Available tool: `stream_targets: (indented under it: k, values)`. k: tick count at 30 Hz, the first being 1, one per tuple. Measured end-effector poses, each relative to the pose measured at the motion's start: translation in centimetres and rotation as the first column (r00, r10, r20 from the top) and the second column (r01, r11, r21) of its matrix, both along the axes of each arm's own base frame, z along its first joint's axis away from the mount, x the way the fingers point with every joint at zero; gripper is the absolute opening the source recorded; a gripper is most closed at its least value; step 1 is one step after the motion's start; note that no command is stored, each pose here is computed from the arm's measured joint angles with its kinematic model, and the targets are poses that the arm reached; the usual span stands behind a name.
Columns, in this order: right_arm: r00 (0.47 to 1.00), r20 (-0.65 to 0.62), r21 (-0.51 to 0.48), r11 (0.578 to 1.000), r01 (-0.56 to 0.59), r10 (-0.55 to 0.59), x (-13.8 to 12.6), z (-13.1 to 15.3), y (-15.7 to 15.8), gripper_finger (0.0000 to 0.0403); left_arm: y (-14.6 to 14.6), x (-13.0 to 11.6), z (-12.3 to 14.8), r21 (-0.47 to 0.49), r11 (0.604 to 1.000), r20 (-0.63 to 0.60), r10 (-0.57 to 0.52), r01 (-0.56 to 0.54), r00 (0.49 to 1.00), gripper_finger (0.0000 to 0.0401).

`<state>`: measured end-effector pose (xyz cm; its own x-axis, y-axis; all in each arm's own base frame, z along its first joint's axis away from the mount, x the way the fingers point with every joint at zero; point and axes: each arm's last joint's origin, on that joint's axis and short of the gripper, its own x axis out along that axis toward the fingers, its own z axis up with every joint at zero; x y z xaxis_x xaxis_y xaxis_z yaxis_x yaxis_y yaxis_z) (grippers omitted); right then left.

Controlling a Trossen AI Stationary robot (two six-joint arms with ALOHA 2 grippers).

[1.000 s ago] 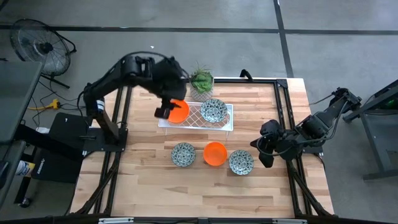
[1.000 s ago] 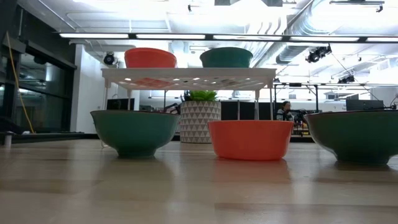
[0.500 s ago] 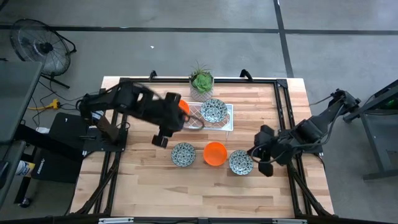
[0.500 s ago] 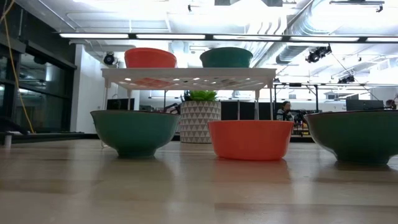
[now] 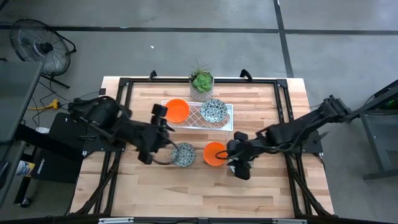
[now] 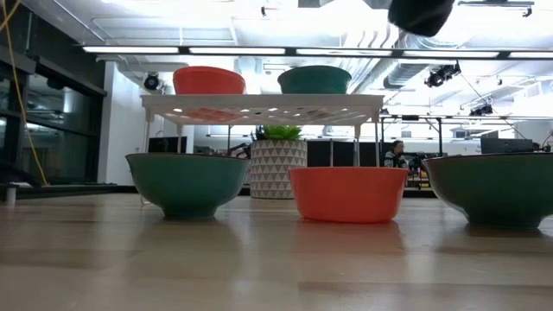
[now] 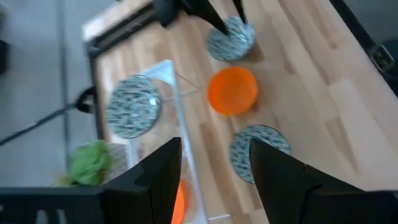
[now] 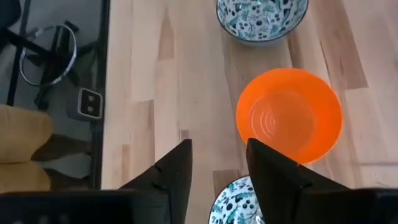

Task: Pick & Place Mini bowls
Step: Stack the right blue bowl on the blue bowl on the shelf

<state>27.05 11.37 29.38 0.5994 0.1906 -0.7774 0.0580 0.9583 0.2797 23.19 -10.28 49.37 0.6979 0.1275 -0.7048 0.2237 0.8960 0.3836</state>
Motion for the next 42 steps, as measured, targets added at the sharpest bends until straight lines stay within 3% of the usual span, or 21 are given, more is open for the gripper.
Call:
stream_targets:
  k: [9,17,22,28,32,35,39,42]
  values:
    - [1.000,0.005,-0.045,0.999,-0.028,0.028,3.2,-0.2,-0.3,0.0147,-0.8,-3.8,1.8,0.043,0.999,0.122,-0.019,0.014,0.992,0.0184]
    - [0.989,-0.075,-0.106,0.985,-0.135,0.127,6.2,-2.7,0.1,0.0147,-1.0,-7.4,3.2,0.064,0.997,0.229,-0.051,0.037,0.972,0.0184]
    - [0.967,-0.195,-0.127,0.973,-0.192,0.165,7.1,-5.3,0.2,0.0147,-1.4,-8.0,3.3,0.067,0.996,0.238,-0.079,0.065,0.968,0.0184]
    - [0.944,-0.274,-0.070,0.975,-0.210,0.184,7.7,-7.4,0.4,0.0148,-1.8,-8.2,3.2,0.050,0.991,0.217,-0.129,0.121,0.968,0.0184]
    - [0.929,-0.347,-0.063,0.985,-0.160,0.129,7.2,-7.9,0.3,0.0164,-2.2,-8.5,3.2,0.063,0.983,0.208,-0.180,0.170,0.962,0.0184]
    - [0.908,-0.419,-0.056,0.998,-0.028,0.002,6.7,-8.0,-0.1,0.0183,-2.4,-8.6,3.2,0.067,0.981,0.206,-0.193,0.183,0.959,0.0184]
    - [0.811,-0.553,-0.049,0.979,0.199,-0.193,5.6,-8.1,-0.5,0.0203,-2.4,-8.6,3.2,0.076,0.979,0.203,-0.203,0.191,0.958,0.0184]
    - [0.738,-0.615,-0.071,0.952,0.298,-0.277,4.8,-8.4,-0.5,0.0208,-2.4,-8.6,3.2,0.093,0.975,0.199,-0.216,0.201,0.956,0.0184]
